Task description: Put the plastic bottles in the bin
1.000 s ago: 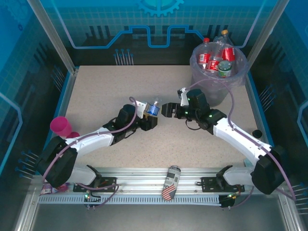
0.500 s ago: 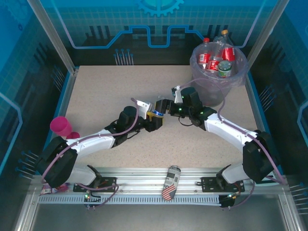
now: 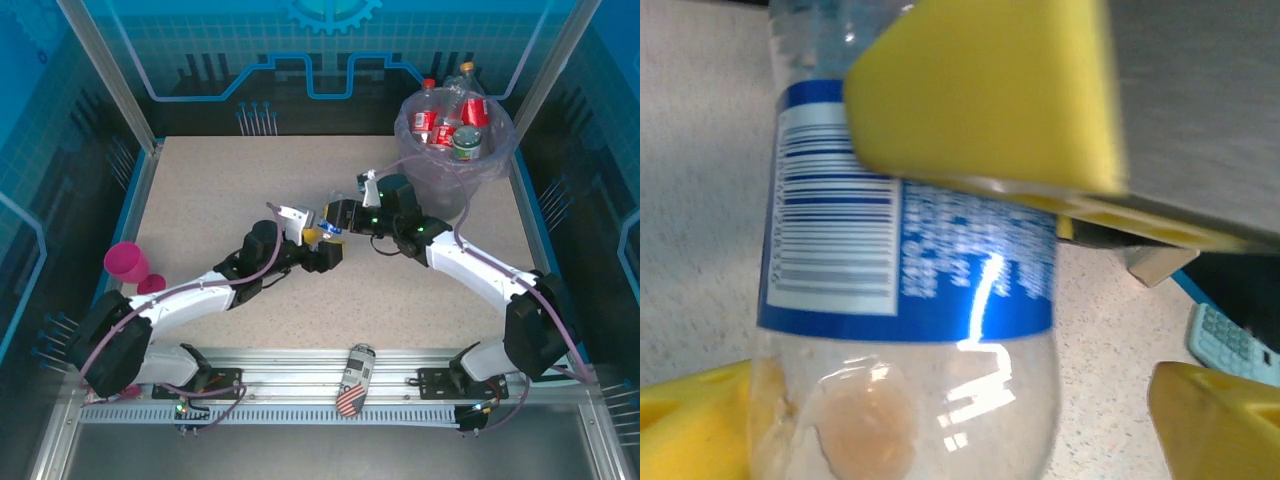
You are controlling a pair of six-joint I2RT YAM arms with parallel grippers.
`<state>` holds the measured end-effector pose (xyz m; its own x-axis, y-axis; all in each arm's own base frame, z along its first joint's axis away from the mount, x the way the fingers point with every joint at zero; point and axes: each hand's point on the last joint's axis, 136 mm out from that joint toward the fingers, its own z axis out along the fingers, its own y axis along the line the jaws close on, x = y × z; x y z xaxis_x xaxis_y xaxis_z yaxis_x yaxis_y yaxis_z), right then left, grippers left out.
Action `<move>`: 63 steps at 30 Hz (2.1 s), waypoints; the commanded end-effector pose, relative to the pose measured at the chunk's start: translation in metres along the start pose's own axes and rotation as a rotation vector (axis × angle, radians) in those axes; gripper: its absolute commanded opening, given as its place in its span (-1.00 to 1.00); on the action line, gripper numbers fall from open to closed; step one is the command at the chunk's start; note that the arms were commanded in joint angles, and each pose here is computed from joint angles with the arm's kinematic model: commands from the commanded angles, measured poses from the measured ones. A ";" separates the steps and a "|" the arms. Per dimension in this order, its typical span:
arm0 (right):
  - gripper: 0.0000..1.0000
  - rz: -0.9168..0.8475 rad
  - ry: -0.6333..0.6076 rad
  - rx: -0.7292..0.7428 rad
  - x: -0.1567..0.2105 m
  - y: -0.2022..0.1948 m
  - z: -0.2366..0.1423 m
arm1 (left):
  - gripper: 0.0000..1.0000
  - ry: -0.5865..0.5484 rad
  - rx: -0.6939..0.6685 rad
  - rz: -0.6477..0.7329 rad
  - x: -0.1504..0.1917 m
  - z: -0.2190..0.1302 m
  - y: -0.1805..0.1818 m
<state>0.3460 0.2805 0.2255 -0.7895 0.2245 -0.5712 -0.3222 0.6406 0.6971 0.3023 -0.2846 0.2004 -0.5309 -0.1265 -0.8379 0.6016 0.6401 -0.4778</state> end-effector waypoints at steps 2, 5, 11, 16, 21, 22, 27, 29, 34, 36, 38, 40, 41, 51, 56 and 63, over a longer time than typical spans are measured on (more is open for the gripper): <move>-0.04 -0.102 -0.144 0.026 -0.063 0.011 -0.037 | 0.99 -0.057 -0.024 0.027 -0.013 -0.019 -0.005; -0.06 -0.208 -0.247 0.108 -0.110 0.019 -0.079 | 0.98 0.005 -0.159 0.003 -0.002 -0.030 0.017; -0.16 -0.349 -0.386 0.294 -0.186 0.022 -0.154 | 0.99 0.113 -0.374 -0.080 0.033 -0.047 0.058; -0.18 -0.434 -0.452 0.444 -0.235 0.021 -0.196 | 0.98 0.112 -0.416 -0.151 0.044 -0.052 0.069; -0.19 -0.522 -0.409 0.656 -0.266 -0.001 -0.207 | 0.98 0.134 -0.437 -0.162 0.045 -0.053 0.072; -0.20 -0.540 -0.391 0.699 -0.271 -0.007 -0.207 | 0.98 0.138 -0.438 -0.161 0.045 -0.053 0.072; -0.21 -0.608 -0.270 0.811 -0.285 -0.036 -0.189 | 0.97 0.153 -0.446 -0.156 0.046 -0.055 0.073; -0.21 -0.617 -0.233 0.837 -0.286 -0.051 -0.182 | 0.97 0.157 -0.454 -0.156 0.048 -0.057 0.074; -0.23 -0.622 -0.162 0.838 -0.280 -0.073 -0.166 | 0.97 0.157 -0.469 -0.164 0.053 -0.062 0.077; -0.23 -0.623 -0.128 0.844 -0.276 -0.081 -0.160 | 0.97 0.160 -0.476 -0.162 0.054 -0.063 0.079; -0.22 -0.614 -0.092 0.862 -0.271 -0.092 -0.155 | 0.96 0.167 -0.477 -0.163 0.056 -0.062 0.080; -0.23 -0.610 -0.049 0.861 -0.263 -0.101 -0.148 | 0.96 0.171 -0.474 -0.161 0.056 -0.060 0.079; -0.23 -0.609 -0.027 0.859 -0.259 -0.106 -0.143 | 0.96 0.172 -0.473 -0.160 0.055 -0.060 0.079; -0.19 -0.579 0.157 0.857 -0.234 -0.153 -0.109 | 0.96 0.198 -0.483 -0.157 0.060 -0.055 0.082; -0.17 -0.546 0.177 0.829 -0.229 -0.167 -0.092 | 0.95 0.202 -0.489 -0.162 0.062 -0.055 0.084; 0.08 -0.507 0.166 0.815 -0.229 -0.173 -0.084 | 0.96 0.207 -0.496 -0.161 0.063 -0.056 0.085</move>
<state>0.5412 0.0551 0.2904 -0.7015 -0.2964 -0.6482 -0.2235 0.9550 -0.1948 0.2823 -0.1997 0.1196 -0.7303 -0.1160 -0.6732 0.2042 0.9033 -0.3772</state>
